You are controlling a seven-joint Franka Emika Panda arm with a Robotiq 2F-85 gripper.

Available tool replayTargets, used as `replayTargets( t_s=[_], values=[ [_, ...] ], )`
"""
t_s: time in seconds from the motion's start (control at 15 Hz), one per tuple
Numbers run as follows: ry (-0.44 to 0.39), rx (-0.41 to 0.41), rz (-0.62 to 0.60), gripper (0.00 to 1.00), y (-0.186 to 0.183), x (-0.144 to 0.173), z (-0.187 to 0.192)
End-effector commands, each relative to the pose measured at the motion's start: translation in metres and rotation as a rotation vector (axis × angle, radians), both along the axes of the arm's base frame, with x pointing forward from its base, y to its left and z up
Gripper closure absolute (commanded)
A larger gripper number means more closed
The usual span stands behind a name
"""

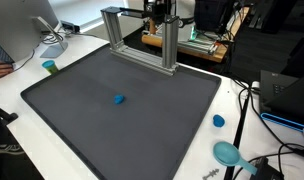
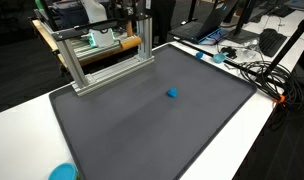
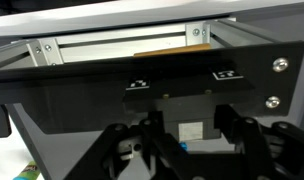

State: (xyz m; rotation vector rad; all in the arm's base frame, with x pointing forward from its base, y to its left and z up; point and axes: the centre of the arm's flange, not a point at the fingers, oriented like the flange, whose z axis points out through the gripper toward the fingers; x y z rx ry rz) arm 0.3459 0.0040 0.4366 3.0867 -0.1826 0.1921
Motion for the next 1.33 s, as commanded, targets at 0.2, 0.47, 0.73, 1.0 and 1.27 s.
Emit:
replayTargets(
  t_s=[0.2, 0.47, 0.73, 1.0, 1.27],
  values=[
    [0.050, 0.029, 0.113, 0.14, 0.004, -0.001, -0.003],
    [0.081, 0.040, 0.187, 0.14, 0.006, -0.003, -0.007],
    [0.070, 0.044, 0.204, 0.47, 0.003, -0.001, -0.003],
    [0.056, 0.042, 0.189, 0.69, 0.001, 0.005, 0.002],
    [0.048, 0.022, 0.163, 0.71, 0.005, 0.012, 0.000]
  ],
)
